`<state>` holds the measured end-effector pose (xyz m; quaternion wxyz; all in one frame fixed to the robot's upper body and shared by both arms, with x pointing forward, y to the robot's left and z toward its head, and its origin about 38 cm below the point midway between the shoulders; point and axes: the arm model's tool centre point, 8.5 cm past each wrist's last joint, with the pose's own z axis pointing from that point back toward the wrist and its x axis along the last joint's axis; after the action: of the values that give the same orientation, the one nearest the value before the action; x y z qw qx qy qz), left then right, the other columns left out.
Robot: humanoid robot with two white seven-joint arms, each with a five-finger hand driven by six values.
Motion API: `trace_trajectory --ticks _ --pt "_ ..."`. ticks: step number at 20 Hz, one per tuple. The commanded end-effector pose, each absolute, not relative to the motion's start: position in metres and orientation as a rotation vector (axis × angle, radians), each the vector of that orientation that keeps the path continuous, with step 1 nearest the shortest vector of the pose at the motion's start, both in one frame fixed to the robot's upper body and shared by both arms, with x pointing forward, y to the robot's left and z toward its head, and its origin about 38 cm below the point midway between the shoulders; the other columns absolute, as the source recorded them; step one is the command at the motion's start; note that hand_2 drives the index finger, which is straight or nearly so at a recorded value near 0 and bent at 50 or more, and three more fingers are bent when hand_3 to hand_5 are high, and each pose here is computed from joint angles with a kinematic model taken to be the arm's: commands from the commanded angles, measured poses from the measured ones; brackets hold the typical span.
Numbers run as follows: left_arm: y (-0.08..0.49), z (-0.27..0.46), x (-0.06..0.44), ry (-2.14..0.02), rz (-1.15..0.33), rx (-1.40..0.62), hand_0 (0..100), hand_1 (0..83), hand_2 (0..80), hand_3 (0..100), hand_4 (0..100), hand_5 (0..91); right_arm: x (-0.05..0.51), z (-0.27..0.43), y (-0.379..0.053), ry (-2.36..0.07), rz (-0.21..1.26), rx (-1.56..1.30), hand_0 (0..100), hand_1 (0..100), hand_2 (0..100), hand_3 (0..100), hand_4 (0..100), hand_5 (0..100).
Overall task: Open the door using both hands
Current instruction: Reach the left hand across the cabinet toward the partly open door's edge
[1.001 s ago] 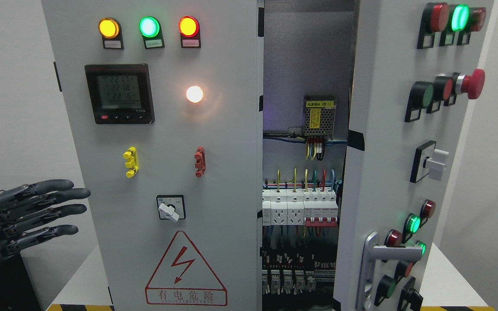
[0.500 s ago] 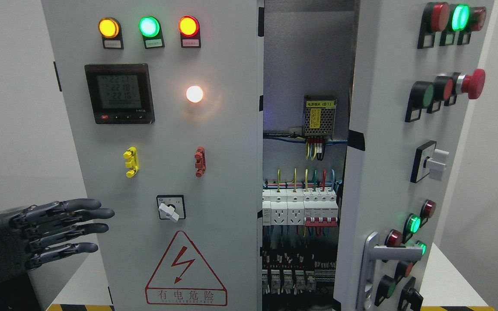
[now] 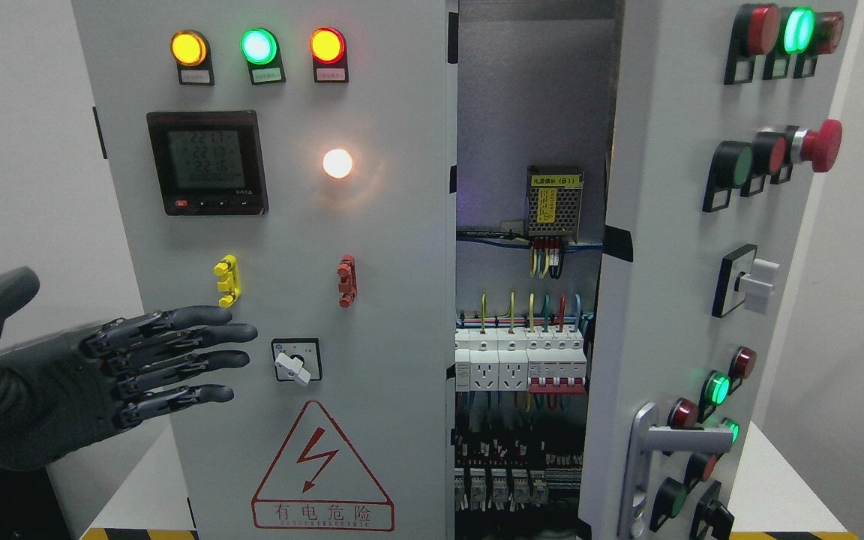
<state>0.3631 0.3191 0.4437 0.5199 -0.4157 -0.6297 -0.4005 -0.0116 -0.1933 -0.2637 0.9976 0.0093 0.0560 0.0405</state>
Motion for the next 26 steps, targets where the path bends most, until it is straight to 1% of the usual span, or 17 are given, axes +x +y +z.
trace_trajectory --ticks 1,4,10,16,20,23,26 --pt "0.274 0.374 0.39 -1.259 -0.934 -1.106 0 0.0 0.0 0 0 0.0 -0.02 -0.264 -0.193 0.109 0.099 0.02 38 0 0 0 0 0" --pt "0.255 0.382 0.394 -1.209 -1.005 -1.09 0 0.0 0.0 0 0 0.0 -0.02 -0.264 -0.193 0.109 0.099 0.02 38 0 0 0 0 0" --pt "0.23 0.404 0.415 -1.168 -1.019 -1.106 0 0.0 0.0 0 0 0.0 -0.02 -0.264 -0.193 0.109 0.099 0.02 38 0 0 0 0 0" --pt "0.203 0.407 0.446 -1.163 -0.968 -1.16 0 0.0 0.0 0 0 0.0 -0.021 -0.264 -0.193 0.111 0.099 0.02 38 0 0 0 0 0" --pt "0.174 0.431 0.46 -1.156 -0.942 -1.221 0 0.0 0.0 0 0 0.0 -0.021 -0.264 -0.193 0.111 0.099 0.02 38 0 0 0 0 0" --pt "0.146 0.448 0.457 -1.123 -0.986 -1.245 0 0.0 0.0 0 0 0.0 -0.021 -0.264 -0.193 0.111 0.099 0.02 38 0 0 0 0 0" --pt "0.123 0.45 0.453 -1.1 -1.023 -1.275 0 0.0 0.0 0 0 0.0 -0.021 -0.264 -0.193 0.111 0.099 0.02 38 0 0 0 0 0"
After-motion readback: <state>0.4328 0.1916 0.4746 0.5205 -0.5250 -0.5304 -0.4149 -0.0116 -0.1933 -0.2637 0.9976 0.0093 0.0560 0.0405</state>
